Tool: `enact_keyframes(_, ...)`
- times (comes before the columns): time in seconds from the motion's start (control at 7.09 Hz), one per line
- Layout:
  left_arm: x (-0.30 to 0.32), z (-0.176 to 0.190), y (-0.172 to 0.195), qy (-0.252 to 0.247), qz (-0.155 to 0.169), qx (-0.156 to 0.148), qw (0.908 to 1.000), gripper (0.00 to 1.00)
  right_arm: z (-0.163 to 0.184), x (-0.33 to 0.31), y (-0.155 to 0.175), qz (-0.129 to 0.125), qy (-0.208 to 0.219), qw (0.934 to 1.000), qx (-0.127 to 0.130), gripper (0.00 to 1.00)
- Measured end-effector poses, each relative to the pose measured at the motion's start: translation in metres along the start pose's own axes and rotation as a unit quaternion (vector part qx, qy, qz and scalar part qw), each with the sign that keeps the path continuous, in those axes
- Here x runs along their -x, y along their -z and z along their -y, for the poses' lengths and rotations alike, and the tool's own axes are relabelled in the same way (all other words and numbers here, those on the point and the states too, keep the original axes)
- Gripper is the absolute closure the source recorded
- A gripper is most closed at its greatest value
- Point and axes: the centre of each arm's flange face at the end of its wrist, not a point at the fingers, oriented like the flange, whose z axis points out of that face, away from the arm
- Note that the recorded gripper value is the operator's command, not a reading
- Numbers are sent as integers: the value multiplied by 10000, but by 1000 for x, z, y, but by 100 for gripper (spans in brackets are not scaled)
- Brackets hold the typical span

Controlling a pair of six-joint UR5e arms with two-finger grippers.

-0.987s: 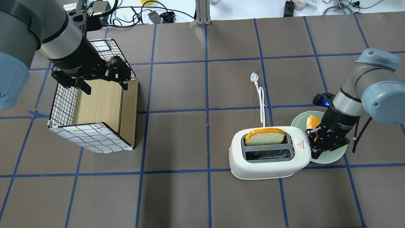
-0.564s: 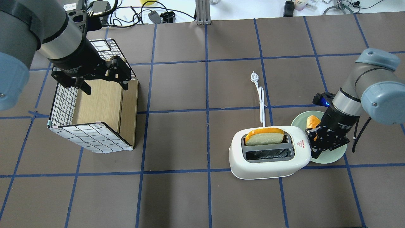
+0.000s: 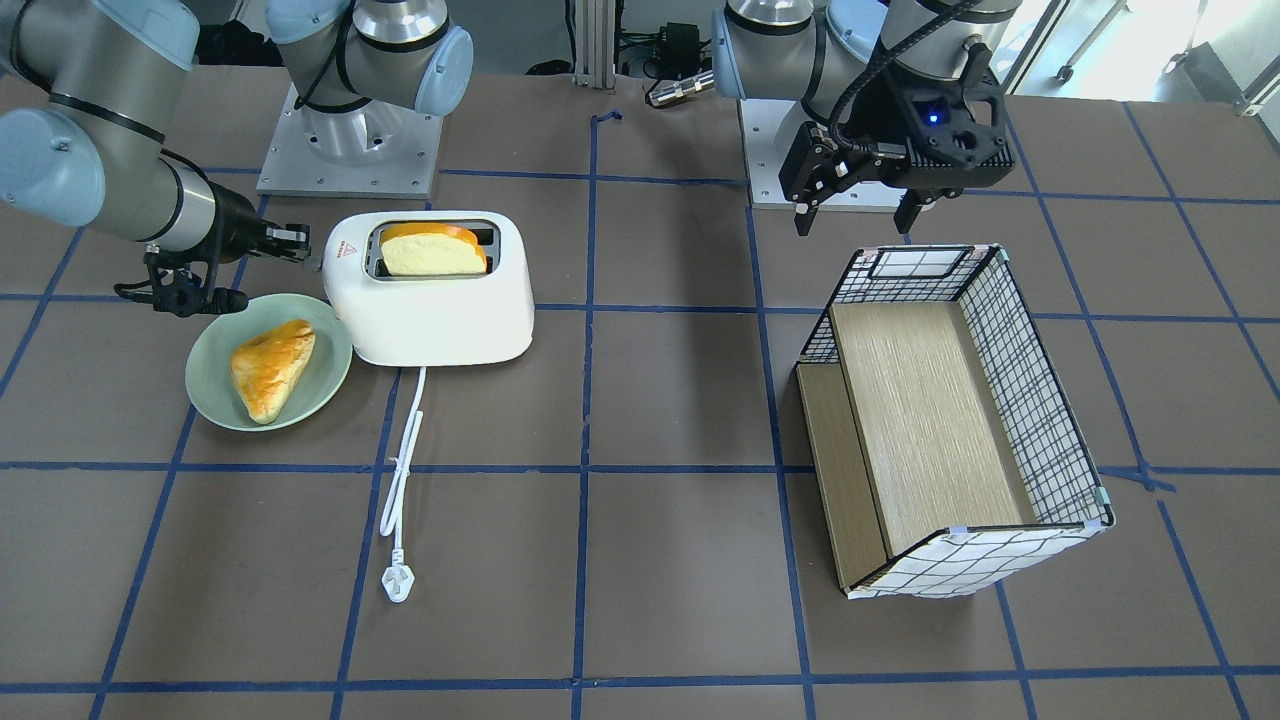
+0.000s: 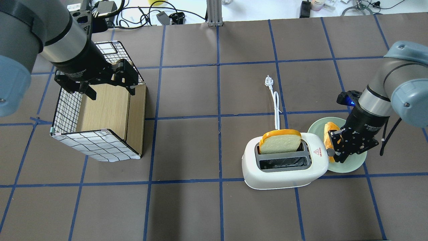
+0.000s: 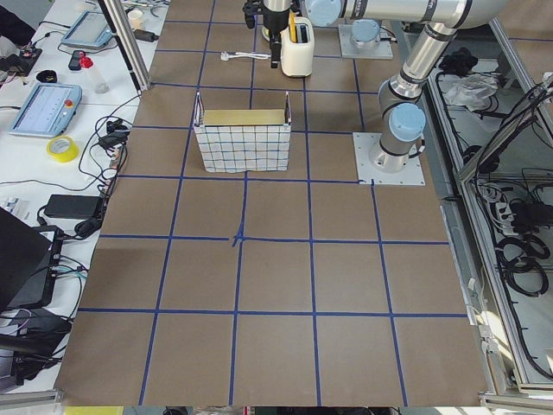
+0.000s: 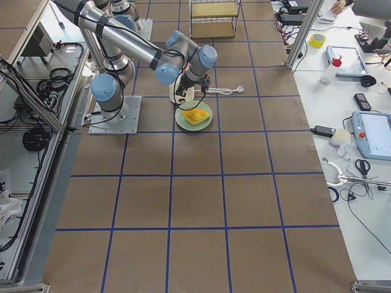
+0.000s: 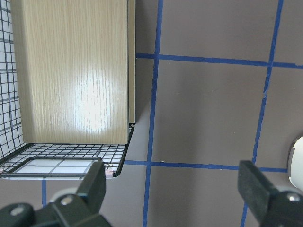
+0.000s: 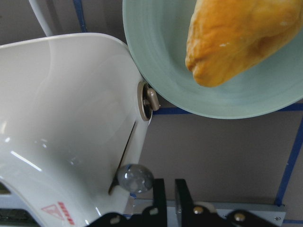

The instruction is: Press toaster with right arm

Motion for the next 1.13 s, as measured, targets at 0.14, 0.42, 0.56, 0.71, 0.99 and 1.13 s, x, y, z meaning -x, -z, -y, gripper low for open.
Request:
enact_keyframes(0.14, 0, 0, 0, 0, 0, 0, 10000, 0, -6, 0, 22, -106, 1, 9999, -128, 0)
enact_keyframes(0.42, 0, 0, 0, 0, 0, 0, 10000, 0, -13, 0, 83, -416, 1, 9975, -565, 0)
enact_keyframes(0.56, 0, 0, 0, 0, 0, 0, 10000, 0, -16, 2, 115, -524, -2, 9948, -871, 0)
enact_keyframes(0.71, 0, 0, 0, 0, 0, 0, 10000, 0, -20, 4, 145, -618, -20, 9906, -1221, 0)
enact_keyframes(0.99, 0, 0, 0, 0, 0, -1, 10000, 0, -28, 11, 185, -704, -216, 9799, -1852, 0)
enact_keyframes(1.13, 0, 0, 0, 0, 0, -3, 10000, 0, -30, 16, 194, -697, -342, 9749, -2085, 0)
